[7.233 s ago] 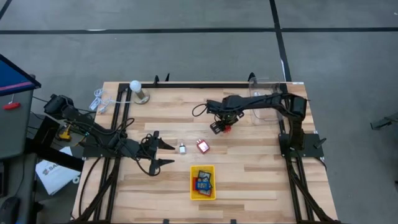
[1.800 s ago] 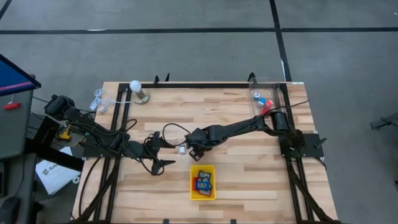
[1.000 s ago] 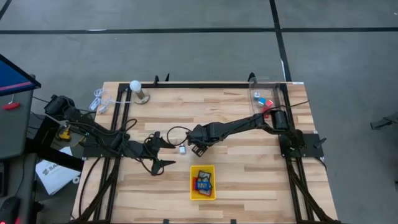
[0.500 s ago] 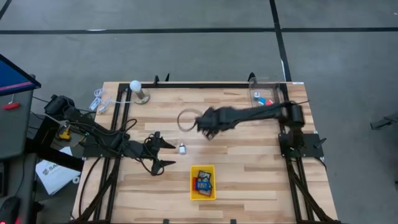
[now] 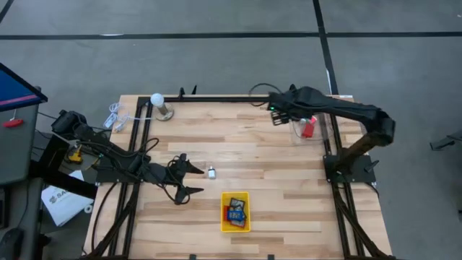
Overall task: Pick & Place Office items
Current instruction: Put the red charger adapter into the transparent bin
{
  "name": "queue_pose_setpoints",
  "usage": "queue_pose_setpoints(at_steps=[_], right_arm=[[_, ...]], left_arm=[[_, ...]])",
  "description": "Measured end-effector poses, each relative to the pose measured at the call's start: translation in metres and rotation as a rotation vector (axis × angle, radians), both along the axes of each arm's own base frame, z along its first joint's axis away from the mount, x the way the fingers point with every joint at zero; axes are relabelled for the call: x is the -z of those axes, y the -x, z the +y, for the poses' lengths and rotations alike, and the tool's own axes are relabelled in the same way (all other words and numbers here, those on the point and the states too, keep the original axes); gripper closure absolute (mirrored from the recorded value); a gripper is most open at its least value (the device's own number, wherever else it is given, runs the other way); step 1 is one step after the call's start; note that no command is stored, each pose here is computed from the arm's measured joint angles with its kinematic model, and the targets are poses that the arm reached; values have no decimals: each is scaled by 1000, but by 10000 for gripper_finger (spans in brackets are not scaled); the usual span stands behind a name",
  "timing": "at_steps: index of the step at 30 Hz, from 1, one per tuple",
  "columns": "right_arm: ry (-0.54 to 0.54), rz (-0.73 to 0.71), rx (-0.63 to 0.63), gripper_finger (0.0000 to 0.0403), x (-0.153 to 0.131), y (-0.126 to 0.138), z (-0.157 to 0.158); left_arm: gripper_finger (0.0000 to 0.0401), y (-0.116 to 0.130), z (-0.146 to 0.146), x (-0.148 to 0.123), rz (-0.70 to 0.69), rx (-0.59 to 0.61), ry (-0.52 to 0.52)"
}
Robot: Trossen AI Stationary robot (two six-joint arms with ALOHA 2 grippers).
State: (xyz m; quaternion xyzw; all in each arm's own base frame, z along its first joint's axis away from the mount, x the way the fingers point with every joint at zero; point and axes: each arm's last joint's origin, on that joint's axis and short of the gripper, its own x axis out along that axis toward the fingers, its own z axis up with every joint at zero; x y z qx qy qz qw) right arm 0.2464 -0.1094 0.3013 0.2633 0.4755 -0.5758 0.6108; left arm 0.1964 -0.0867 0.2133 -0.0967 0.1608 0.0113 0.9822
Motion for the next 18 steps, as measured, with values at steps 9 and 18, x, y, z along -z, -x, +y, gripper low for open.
queue_pose_setpoints(at_steps=[9, 18], right_arm=[[-99, -47, 183, 197, 41, 74, 3], [-122, -146, 259, 196, 71, 122, 12]], left_arm=[[84, 0, 0, 1, 8, 4, -9], [84, 0, 0, 1, 7, 6, -12]])
